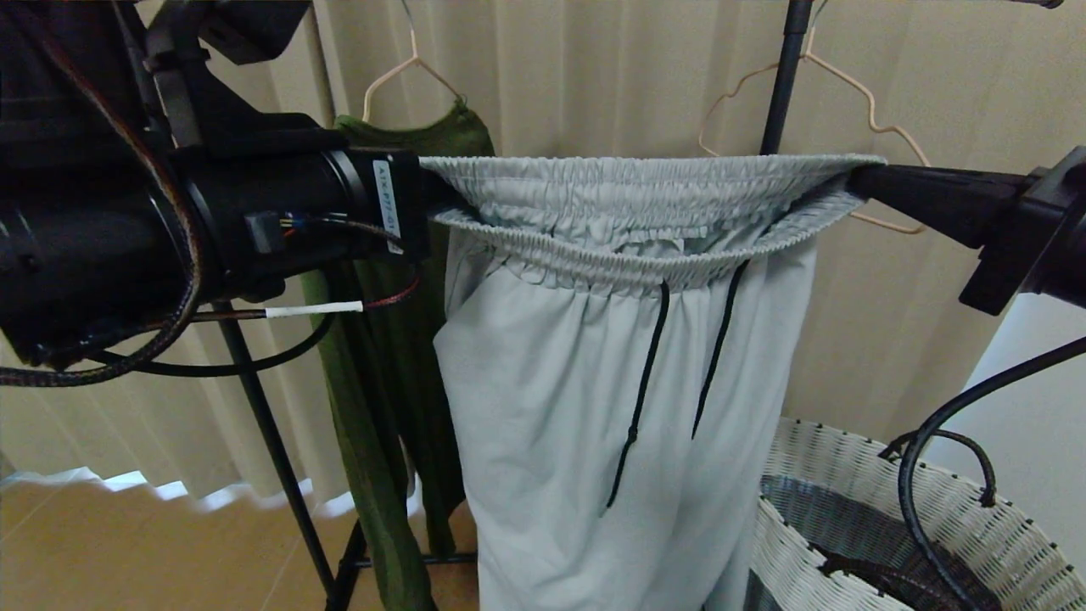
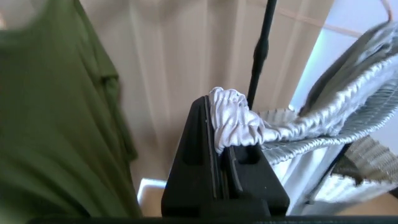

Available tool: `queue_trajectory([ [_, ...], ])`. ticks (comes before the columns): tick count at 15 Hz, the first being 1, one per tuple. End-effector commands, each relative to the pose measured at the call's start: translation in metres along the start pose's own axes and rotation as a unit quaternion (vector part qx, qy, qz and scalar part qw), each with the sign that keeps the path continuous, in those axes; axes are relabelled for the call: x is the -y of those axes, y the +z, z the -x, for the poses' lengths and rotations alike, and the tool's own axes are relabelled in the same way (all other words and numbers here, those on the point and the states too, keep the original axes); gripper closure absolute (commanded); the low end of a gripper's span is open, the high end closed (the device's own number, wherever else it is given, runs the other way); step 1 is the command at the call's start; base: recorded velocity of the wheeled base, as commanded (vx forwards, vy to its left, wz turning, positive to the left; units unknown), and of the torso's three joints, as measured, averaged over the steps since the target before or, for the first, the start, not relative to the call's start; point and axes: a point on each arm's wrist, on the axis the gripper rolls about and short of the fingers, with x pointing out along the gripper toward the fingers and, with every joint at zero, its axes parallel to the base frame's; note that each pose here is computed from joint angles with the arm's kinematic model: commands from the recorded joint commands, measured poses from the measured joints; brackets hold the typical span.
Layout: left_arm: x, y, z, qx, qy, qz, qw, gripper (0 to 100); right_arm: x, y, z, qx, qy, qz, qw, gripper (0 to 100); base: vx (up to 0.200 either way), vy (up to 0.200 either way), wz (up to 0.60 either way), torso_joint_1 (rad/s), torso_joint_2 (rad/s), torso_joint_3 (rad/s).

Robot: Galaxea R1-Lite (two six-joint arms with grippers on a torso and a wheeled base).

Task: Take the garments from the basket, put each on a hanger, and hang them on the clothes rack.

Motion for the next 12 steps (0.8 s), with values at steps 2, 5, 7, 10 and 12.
queue_trajectory([
  [2, -0.001, 0.014, 0.000, 0.023, 0.003, 0.002, 0.9997, 100, 0.005, 0.004, 0.001, 0.007, -0.012, 0.001, 0.9999, 100, 0.000, 0.000, 0.00, 0.000, 0.00, 0.000],
  [5, -0.002, 0.010, -0.001, 0.016, 0.005, 0.001, 0.9999, 100, 0.004, 0.004, 0.009, 0.006, -0.013, 0.002, 0.9999, 100, 0.000, 0.000, 0.00, 0.000, 0.00, 0.000],
  [7, -0.002, 0.010, -0.005, 0.015, 0.012, 0.001, 0.9998, 100, 0.004, 0.007, 0.025, 0.010, -0.013, 0.008, 0.9998, 100, 0.000, 0.000, 0.00, 0.000, 0.00, 0.000],
  [10, -0.007, 0.014, -0.031, 0.020, 0.054, 0.002, 0.9983, 100, -0.002, 0.011, 0.059, -0.006, 0.012, 0.007, 0.9999, 100, 0.000, 0.000, 0.00, 0.000, 0.00, 0.000],
  [12, -0.006, 0.015, -0.047, 0.020, 0.057, 0.003, 0.9981, 100, -0.007, 0.008, 0.075, -0.015, 0.075, 0.004, 0.9971, 100, 0.000, 0.000, 0.00, 0.000, 0.00, 0.000],
])
